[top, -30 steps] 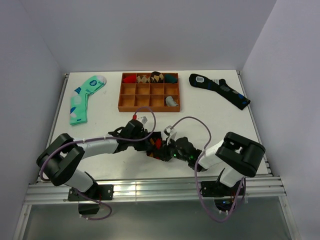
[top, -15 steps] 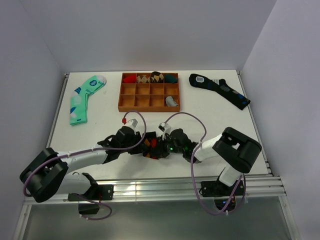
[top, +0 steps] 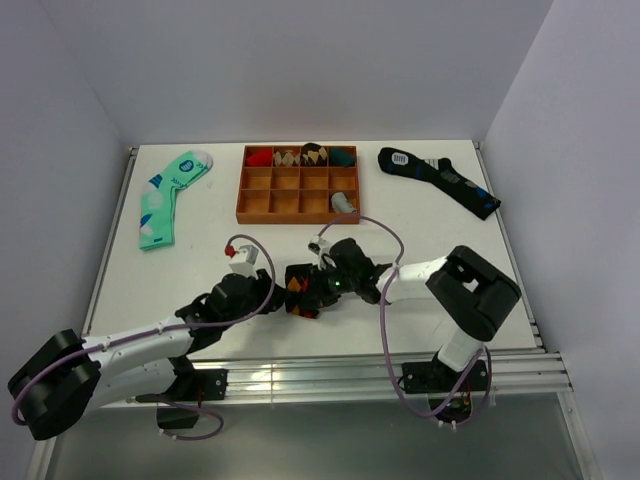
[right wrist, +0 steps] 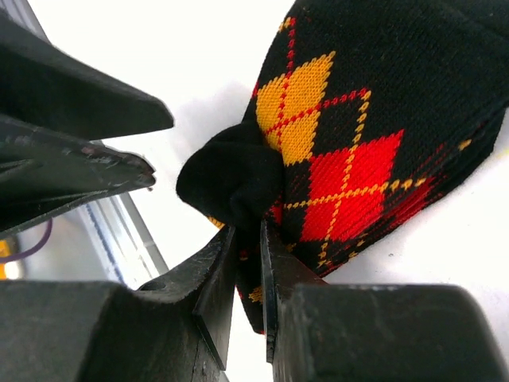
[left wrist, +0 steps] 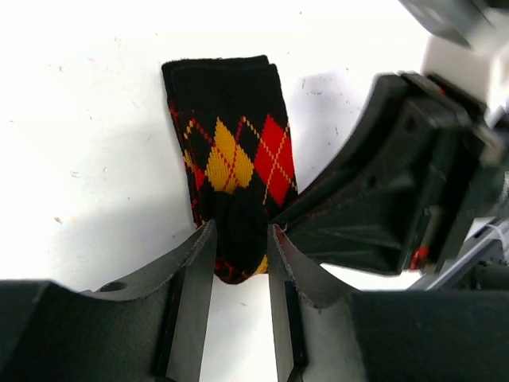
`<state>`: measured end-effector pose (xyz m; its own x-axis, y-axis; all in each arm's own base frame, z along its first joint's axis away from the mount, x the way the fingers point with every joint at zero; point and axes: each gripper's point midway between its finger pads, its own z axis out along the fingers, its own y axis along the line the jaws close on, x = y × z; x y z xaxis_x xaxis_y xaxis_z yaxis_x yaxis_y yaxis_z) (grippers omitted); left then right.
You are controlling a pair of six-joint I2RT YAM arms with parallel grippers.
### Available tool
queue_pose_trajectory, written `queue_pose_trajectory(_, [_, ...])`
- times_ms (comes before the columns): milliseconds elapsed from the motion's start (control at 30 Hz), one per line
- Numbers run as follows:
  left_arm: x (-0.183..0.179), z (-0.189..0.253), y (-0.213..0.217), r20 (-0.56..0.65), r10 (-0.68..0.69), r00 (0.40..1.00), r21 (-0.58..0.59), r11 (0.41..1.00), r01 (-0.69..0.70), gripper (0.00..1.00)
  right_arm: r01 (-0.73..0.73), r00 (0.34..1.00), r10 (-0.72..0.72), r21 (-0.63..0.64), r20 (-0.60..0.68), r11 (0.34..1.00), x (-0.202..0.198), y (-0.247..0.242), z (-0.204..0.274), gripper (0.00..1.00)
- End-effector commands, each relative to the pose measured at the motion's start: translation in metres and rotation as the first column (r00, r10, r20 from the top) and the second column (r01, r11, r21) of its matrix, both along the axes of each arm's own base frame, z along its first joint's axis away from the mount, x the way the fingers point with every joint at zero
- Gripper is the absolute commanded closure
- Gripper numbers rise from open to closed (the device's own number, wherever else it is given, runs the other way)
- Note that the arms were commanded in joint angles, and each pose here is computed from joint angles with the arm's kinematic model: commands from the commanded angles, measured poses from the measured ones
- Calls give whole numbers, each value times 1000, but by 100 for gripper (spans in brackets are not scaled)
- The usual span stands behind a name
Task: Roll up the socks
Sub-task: Roll the sock at the center of the board.
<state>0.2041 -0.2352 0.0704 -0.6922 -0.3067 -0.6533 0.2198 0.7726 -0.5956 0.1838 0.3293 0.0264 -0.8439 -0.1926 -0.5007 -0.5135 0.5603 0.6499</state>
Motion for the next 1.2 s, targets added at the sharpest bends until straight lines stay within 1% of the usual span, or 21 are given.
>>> queue_pose_trajectory(0, [14,23,3,161,61,985,-32,998,-57,62,-94,971,46,-200,-234,975,-38,-41,-41,78])
queue_pose_trajectory(167, [8,26,4,247,69,967,-18,998,-66,62,-119,958,67,-173,-280,978,-25,-45,-26,77])
queue_pose_trajectory(333, [1,33,-1,331,39,943,-47,999,-24,62,-171,940,100,-195,-328,966,-24,-55,-18,78])
queue_pose_trajectory(367, [-1,34,-2,338,31,941,-50,999,-15,62,-165,942,91,-208,-322,964,-16,-54,-16,78])
queue_pose_trajectory(400, [-2,36,-5,355,18,935,-55,998,2,62,-181,933,93,-229,-348,956,-19,-59,-16,78])
queue_pose_trajectory(567, [-7,38,-16,383,-46,923,-31,998,62,62,-205,929,106,-256,-354,945,-8,-57,-8,78])
queue_pose_trajectory(733, [-14,37,-25,402,-96,911,-1,994,105,61,-224,916,101,-288,-388,931,-4,-57,-10,78])
queue_pose_trajectory(967, [-21,34,-39,429,-165,888,35,985,167,59,-245,913,103,-329,-394,912,5,-57,-7,78])
queue_pose_trajectory(1167, [-28,40,-52,449,-212,868,48,976,213,56,-249,910,101,-336,-401,909,7,-57,-8,78])
